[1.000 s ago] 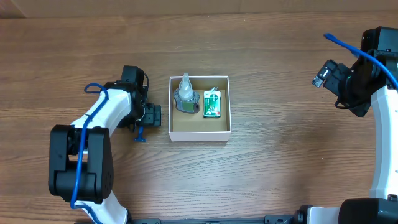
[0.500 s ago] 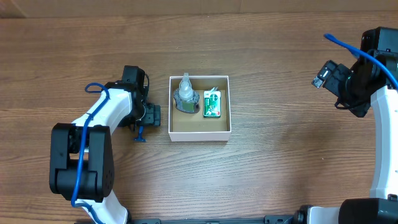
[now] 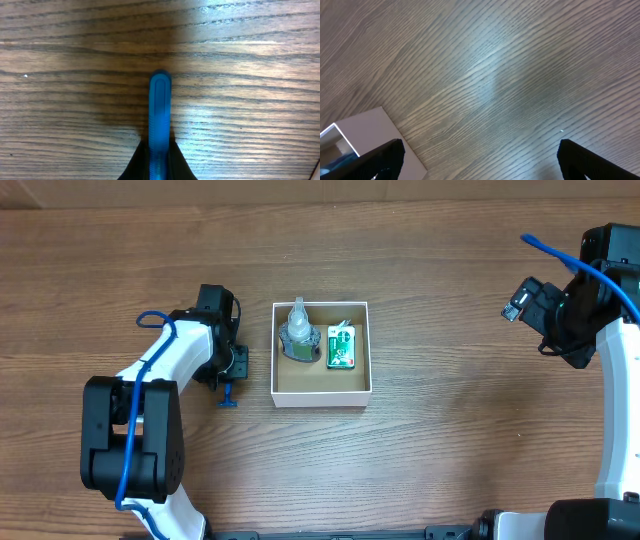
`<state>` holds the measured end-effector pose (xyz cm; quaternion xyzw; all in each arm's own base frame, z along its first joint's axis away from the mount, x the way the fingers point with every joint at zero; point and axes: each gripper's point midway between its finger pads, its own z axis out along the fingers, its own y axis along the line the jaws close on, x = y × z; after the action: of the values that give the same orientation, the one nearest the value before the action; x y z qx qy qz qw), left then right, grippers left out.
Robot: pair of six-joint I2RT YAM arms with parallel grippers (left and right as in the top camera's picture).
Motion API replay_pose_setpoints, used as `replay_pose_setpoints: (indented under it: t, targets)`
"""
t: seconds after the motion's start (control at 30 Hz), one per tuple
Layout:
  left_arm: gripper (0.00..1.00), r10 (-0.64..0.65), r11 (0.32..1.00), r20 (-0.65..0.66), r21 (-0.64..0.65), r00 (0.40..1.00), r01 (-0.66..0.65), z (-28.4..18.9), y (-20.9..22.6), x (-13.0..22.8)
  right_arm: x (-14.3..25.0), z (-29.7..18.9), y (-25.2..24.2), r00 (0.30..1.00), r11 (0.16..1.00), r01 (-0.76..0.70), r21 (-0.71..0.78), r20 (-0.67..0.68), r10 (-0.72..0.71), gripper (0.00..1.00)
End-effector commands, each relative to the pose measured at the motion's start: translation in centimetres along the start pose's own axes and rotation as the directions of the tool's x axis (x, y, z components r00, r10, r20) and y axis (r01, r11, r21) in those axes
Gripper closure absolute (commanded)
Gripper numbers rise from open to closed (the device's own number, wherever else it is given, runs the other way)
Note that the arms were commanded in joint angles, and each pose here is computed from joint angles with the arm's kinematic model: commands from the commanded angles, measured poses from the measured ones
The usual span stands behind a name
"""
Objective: Pack container
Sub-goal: 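Grasp the blue razor by its handle with the left gripper, then place the razor into the box with the left gripper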
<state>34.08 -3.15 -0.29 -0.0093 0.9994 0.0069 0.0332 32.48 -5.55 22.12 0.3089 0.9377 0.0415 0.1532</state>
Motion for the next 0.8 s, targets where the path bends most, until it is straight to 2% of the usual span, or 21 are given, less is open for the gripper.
replay_pose_setpoints:
  t: [0.0, 0.2, 0.27, 0.4, 0.5, 0.6, 0.7, 0.77]
  targets:
    - [0.96, 0.006, 1.000, -0.069, 0.003, 0.998, -0.006, 1.4, 0.1, 1.1, 0.0, 0.1, 0.1, 1.000, 1.000, -0.003, -0.004, -0.003, 0.003, 0.00]
    - [0.96, 0.005, 1.000, -0.010, 0.013, 1.000, -0.005, -3.1, -0.2, -1.3, 0.0, 0.1, 0.1, 1.000, 1.000, -0.003, -0.004, -0.004, 0.003, 0.00]
    - [0.96, 0.004, 1.000, 0.052, 0.024, 0.999, -0.006, -6.1, -0.4, -2.7, 0.0, 0.1, 0.1, 1.000, 1.000, -0.003, -0.003, -0.004, 0.003, 0.00]
    - [0.96, 0.048, 0.985, 0.263, 0.150, 0.964, -0.090, -15.7, -3.0, -5.1, 0.0, 0.1, 0.1, 1.000, 1.000, -0.003, -0.003, -0.004, 0.003, 0.00]
    - [0.96, 0.126, 0.952, 0.432, 0.200, 0.893, -0.231, -22.2, -5.8, -5.2, 0.1, 0.1, 0.0, 1.000, 1.000, -0.003, 0.000, -0.009, 0.003, 0.00]
    - [0.96, 0.268, 0.897, 0.559, 0.153, 0.785, -0.416, -26.6, -9.0, -3.8, 0.2, 0.1, 0.0, 1.000, 1.000, -0.003, 0.001, -0.012, 0.003, 0.00]
    - [0.96, 0.433, 0.800, 0.606, 0.083, 0.667, -0.595, -28.3, -12.5, -1.5, 0.0, 0.1, 0.1, 1.000, 1.000, -0.003, -0.004, -0.003, 0.003, 0.00]
    - [0.96, 0.506, 0.740, 0.601, 0.066, 0.619, -0.669, -28.1, -14.5, -0.2, -0.1, 0.1, 0.1, 1.000, 1.000, -0.003, -0.005, -0.001, 0.003, 0.00]
